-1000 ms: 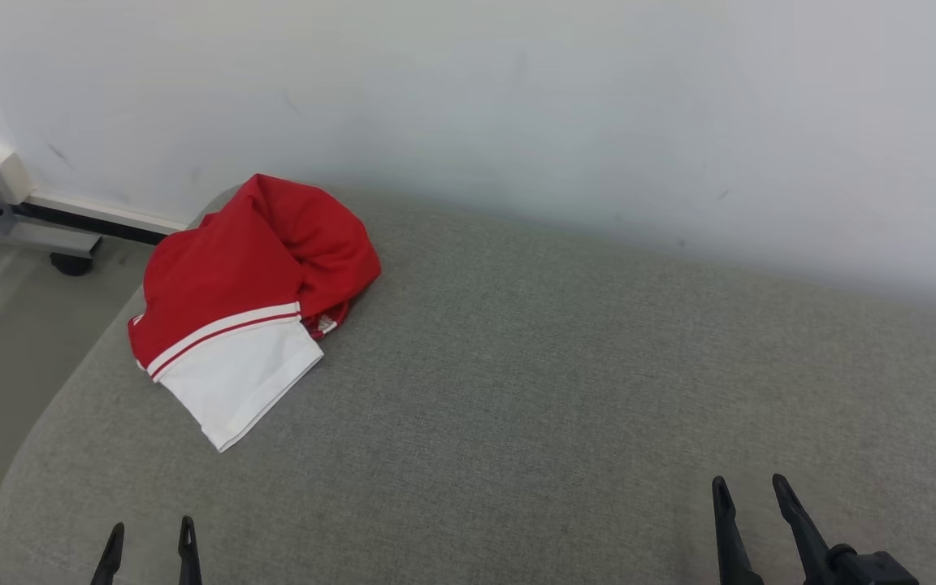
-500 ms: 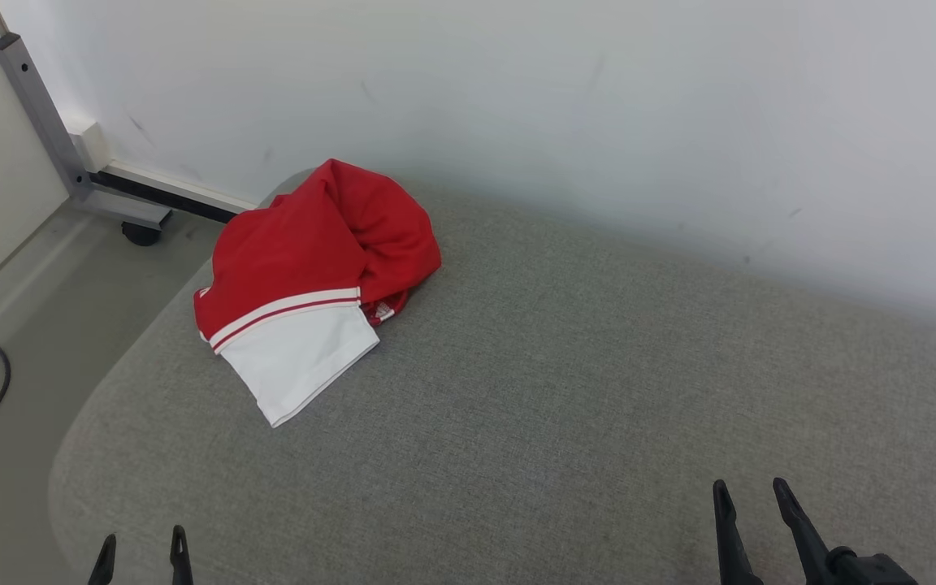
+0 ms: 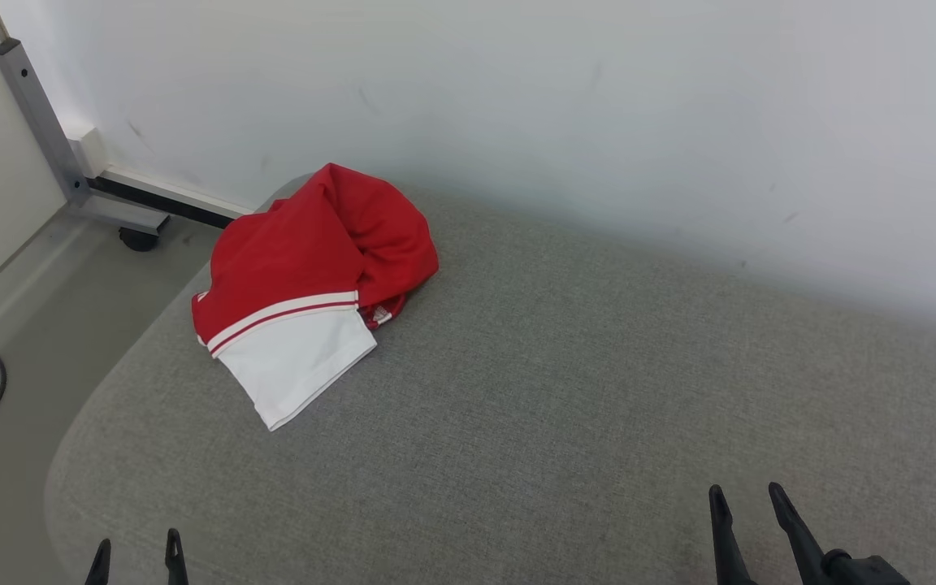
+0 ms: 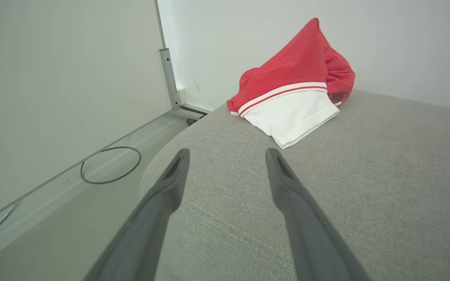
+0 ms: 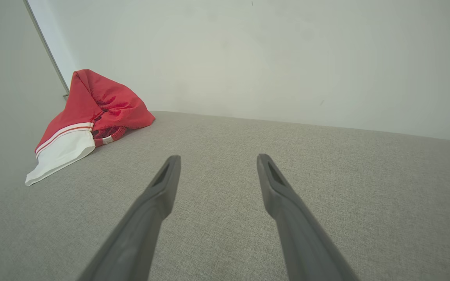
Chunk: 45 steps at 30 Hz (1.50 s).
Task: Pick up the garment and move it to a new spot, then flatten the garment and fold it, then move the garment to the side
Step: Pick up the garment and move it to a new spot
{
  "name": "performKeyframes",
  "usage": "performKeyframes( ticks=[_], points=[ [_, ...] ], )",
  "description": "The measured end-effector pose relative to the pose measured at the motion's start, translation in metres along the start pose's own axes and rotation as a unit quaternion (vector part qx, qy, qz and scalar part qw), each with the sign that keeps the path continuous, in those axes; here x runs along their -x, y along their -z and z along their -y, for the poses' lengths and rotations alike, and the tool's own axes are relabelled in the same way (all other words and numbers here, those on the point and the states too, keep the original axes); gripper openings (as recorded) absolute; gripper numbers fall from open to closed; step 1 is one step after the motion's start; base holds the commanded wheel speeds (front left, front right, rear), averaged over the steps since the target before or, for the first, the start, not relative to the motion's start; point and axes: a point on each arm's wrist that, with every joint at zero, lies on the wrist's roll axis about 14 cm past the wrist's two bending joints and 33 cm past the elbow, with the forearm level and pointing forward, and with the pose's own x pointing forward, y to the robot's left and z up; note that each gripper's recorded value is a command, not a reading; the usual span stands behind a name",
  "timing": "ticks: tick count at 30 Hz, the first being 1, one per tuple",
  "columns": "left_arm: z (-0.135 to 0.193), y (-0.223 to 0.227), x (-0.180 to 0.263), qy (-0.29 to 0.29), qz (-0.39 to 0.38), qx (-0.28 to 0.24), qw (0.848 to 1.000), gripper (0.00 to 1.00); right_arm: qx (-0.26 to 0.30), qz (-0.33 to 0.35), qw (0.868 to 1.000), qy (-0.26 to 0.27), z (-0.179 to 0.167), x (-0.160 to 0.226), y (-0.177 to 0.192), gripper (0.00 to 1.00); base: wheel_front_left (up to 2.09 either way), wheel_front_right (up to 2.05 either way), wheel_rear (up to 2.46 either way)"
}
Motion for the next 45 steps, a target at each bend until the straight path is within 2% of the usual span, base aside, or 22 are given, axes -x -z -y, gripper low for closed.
performKeyframes(
  ticks=[11, 17, 27, 33, 39, 45],
  points=[
    [0.018, 0.0, -0.011, 0.025, -0.001, 0.003, 1.0, 1.0, 0.003, -0.007, 1.0, 0.018, 0.011, 0.008, 0.005, 1.0, 0.0, 0.0, 0.0],
    [0.03, -0.016, -0.03, 0.044, 0.02, 0.005, 0.999, 1.0, 0.007, 0.002, 1.0, 0.022, 0.012, 0.01, -0.001, 1.0, 0.0, 0.0, 0.0],
    [0.046, -0.074, -0.104, 0.07, 0.085, 0.002, 0.994, 1.0, 0.008, 0.02, 0.998, 0.061, 0.035, 0.022, -0.011, 1.0, 0.0, 0.0, 0.0],
    [0.074, -0.102, -0.155, 0.094, 0.106, 0.015, 0.99, 1.0, 0.006, 0.037, 0.995, 0.094, 0.06, 0.022, -0.02, 1.0, 0.0, 0.0, 0.0],
    [0.099, -0.115, -0.211, 0.11, 0.094, 0.019, 0.989, 1.0, 0.0, 0.047, 0.991, 0.128, 0.087, 0.017, -0.023, 1.0, 0.0, 0.0, 0.0],
    [0.135, -0.102, -0.253, 0.129, 0.045, 0.036, 0.99, 1.0, -0.011, 0.033, 0.987, 0.16, 0.11, 0.021, -0.01, 1.0, 0.0, 0.0, 0.0]
  ],
)
